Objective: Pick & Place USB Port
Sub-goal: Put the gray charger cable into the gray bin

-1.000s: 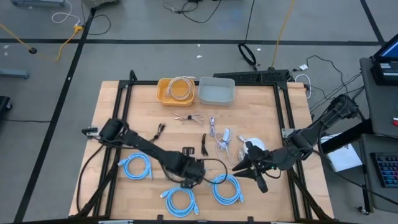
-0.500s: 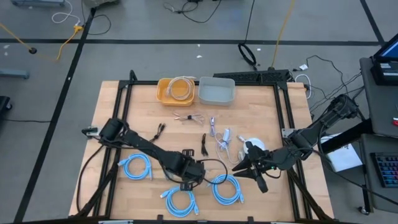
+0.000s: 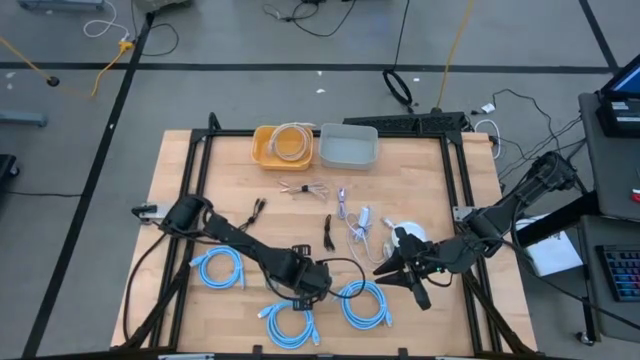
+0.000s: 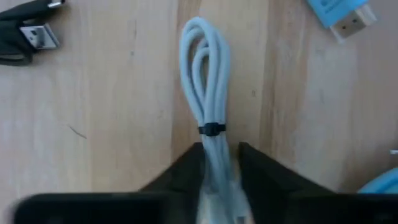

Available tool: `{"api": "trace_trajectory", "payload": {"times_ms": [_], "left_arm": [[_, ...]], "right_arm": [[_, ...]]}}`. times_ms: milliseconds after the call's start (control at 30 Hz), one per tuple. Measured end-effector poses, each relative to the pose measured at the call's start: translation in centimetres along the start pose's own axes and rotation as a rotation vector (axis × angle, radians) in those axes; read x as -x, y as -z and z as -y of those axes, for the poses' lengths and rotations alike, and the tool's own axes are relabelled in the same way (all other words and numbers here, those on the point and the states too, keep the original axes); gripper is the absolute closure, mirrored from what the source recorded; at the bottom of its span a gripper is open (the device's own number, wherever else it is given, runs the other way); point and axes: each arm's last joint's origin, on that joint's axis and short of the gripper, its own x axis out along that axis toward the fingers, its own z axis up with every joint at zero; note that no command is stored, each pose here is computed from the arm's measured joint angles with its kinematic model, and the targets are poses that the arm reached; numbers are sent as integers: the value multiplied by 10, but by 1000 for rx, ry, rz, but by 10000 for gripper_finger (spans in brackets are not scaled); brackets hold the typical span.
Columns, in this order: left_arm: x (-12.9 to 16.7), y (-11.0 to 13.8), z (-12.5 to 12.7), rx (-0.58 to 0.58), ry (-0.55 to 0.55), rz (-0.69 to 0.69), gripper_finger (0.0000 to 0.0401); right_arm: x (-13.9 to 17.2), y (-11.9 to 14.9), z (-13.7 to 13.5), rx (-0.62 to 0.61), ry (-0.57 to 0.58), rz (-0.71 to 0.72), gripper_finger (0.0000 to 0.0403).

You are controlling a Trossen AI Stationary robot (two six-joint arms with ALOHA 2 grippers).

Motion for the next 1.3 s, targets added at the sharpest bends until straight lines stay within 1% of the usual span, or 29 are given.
{"api": "trace_trajectory", "payload": {"times_ms": [33,67,100,233,300,367,467,533,633,700,767,867,967,1067,1200,1300], "left_arm": [[1,0,-1,2,1,2,352],[1,-1,-2,8,0,4,372],[1,-2,-3,21,-2,6,379],[2,-6,-13,113,-14,10,374],[5,-10,-21,154,-27,27,381],[14,-15,-30,183,-32,60,382],[38,-23,-50,244,-69,140,383],[60,-29,-70,283,-107,202,383],[96,-39,-111,371,-133,338,384],[121,-45,-142,420,-118,431,384],[138,-47,-176,459,-107,508,384],[156,-44,-230,515,-103,582,384],[159,-33,-278,545,-115,569,384],[153,-26,-309,508,-121,540,384],[136,-23,-336,432,-114,485,384],[126,-34,-347,344,-131,451,384]], "right_arm": [[0,0,0,-2,0,0,326],[0,0,0,-3,1,-1,326],[0,0,0,-3,1,-2,326],[0,0,0,-1,3,-2,326],[0,0,1,1,24,6,326],[0,0,1,7,38,15,326],[0,-1,3,11,74,39,326],[0,-1,3,14,95,52,326],[0,-1,4,21,122,66,326],[0,-2,5,35,142,76,326],[0,-3,7,48,170,91,326],[-1,-5,10,64,212,114,326],[-1,-8,14,75,255,138,326],[-2,-11,19,70,300,160,326],[-4,-16,28,58,361,188,326],[-5,-21,37,35,396,205,326]]}}
